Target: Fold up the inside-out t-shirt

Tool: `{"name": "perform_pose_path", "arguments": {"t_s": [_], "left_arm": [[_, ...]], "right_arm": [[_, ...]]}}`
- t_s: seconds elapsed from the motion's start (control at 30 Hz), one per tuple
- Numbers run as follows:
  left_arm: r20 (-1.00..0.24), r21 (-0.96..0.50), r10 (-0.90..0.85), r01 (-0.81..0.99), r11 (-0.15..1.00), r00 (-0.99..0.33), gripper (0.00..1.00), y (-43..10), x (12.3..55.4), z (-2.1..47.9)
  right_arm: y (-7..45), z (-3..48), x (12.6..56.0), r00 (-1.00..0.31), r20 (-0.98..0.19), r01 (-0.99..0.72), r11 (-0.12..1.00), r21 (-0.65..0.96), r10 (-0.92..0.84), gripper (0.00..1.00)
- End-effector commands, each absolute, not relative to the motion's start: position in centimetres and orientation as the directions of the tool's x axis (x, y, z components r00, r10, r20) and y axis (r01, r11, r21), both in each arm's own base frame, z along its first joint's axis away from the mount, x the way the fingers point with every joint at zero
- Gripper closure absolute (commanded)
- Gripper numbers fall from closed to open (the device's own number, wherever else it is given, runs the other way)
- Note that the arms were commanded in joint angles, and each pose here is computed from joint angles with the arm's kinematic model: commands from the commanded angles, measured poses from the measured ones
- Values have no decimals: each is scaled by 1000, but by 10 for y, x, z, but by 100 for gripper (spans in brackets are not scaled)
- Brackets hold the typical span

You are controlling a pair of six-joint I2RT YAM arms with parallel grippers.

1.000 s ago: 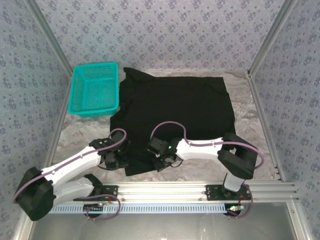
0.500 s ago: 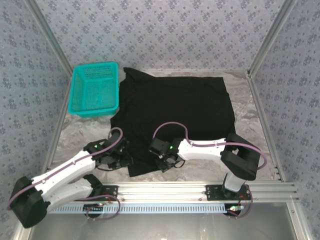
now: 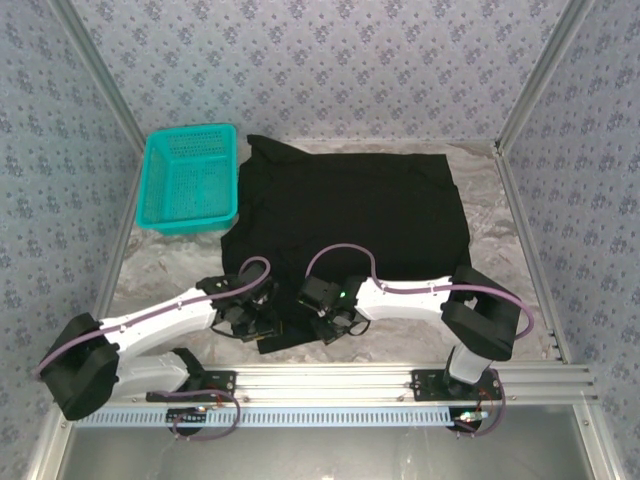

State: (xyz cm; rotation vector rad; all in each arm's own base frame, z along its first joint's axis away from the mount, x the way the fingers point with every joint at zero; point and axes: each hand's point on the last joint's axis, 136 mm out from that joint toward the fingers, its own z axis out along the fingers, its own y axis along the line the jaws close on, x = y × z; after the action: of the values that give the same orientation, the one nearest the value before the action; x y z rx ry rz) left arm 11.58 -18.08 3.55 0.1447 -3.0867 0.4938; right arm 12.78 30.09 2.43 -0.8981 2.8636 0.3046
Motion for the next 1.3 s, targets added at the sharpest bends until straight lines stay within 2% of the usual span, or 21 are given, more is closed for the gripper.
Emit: {"name": "perform_pose_path", "arguments": {"t_s": [0.0, 0.5, 0.87, 1.1, 1.17, 1.27], "left_arm": [[26, -289, -78, -82, 954, -997, 66, -181, 117, 32], [27, -222, -75, -79, 972, -997, 100, -166, 114, 28], [38, -162, -269, -272, 949, -962, 100, -110, 76, 44], [62, -111, -273, -278, 954, -960, 100, -100, 67, 44], [42, -83, -265, -268, 960, -963, 92, -94, 69, 48], [2, -65, -255, -255, 965, -967, 67, -90, 75, 57]], "right_arm": [[299, 29, 129, -806, -183, -588, 797, 138, -562, 84], [294, 29, 130, -808, -179, -585, 801, 130, -561, 85], [293, 34, 128, -798, -178, -600, 787, 144, -575, 85], [307, 50, 118, -750, -210, -661, 712, 235, -627, 83], [316, 58, 114, -737, -225, -675, 682, 280, -637, 77], [322, 67, 111, -727, -240, -684, 652, 325, -643, 69]]}}
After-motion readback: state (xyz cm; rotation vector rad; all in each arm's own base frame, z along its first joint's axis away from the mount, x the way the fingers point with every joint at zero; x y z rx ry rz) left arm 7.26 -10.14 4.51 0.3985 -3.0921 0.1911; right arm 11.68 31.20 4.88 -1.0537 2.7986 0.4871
